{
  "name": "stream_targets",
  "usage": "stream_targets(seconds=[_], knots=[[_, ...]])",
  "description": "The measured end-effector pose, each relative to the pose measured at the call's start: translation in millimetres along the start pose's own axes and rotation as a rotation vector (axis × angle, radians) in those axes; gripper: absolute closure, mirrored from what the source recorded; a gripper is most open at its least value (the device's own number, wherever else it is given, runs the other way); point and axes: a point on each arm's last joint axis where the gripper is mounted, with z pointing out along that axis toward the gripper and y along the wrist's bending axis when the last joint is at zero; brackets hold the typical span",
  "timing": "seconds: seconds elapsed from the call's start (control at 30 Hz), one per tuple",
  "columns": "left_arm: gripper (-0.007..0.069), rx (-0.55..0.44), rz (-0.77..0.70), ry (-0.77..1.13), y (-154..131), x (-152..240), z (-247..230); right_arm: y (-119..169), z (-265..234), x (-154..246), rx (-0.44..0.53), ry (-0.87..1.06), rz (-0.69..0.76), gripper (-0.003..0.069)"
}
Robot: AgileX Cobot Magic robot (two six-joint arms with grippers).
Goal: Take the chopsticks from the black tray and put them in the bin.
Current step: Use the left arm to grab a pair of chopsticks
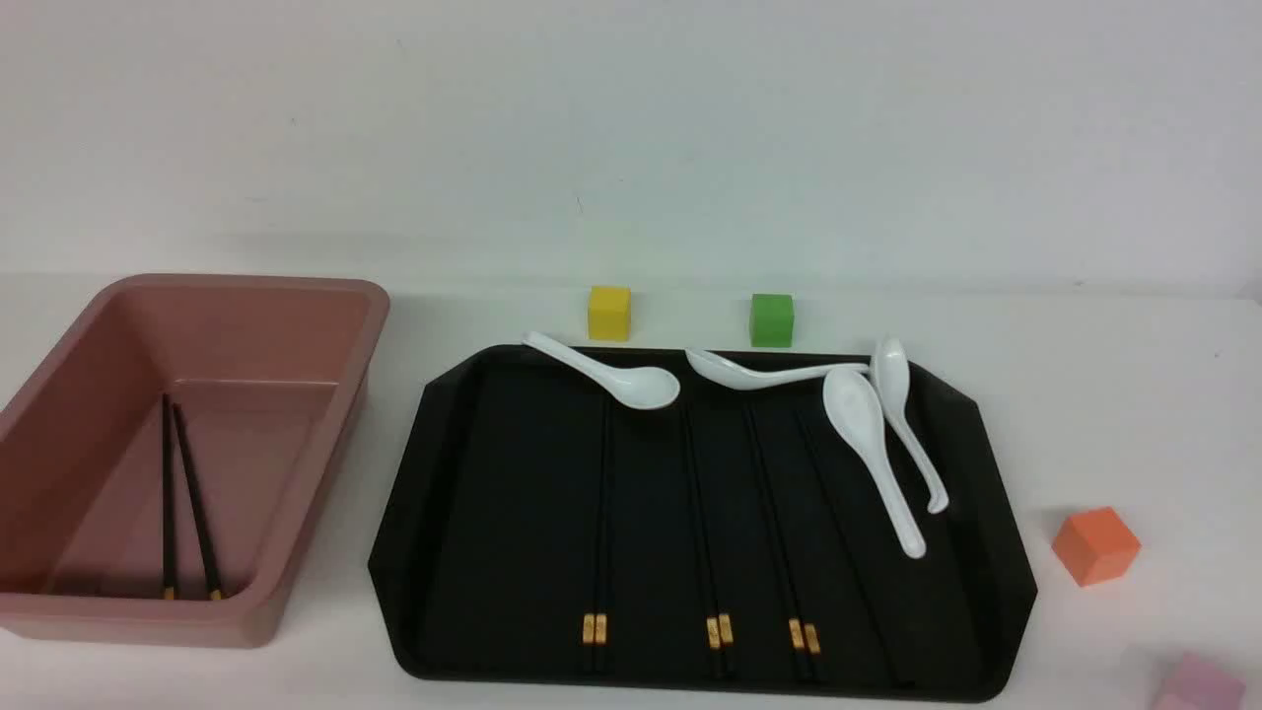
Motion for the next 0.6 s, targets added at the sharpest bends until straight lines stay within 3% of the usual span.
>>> stream_targets(seconds=[0.6], knots=[[0.0547,-0.001,0.002,0.0,0.1,0.0,0.0,0.0,0.0,0.0,0.0,0.0,0.0,0.0419]])
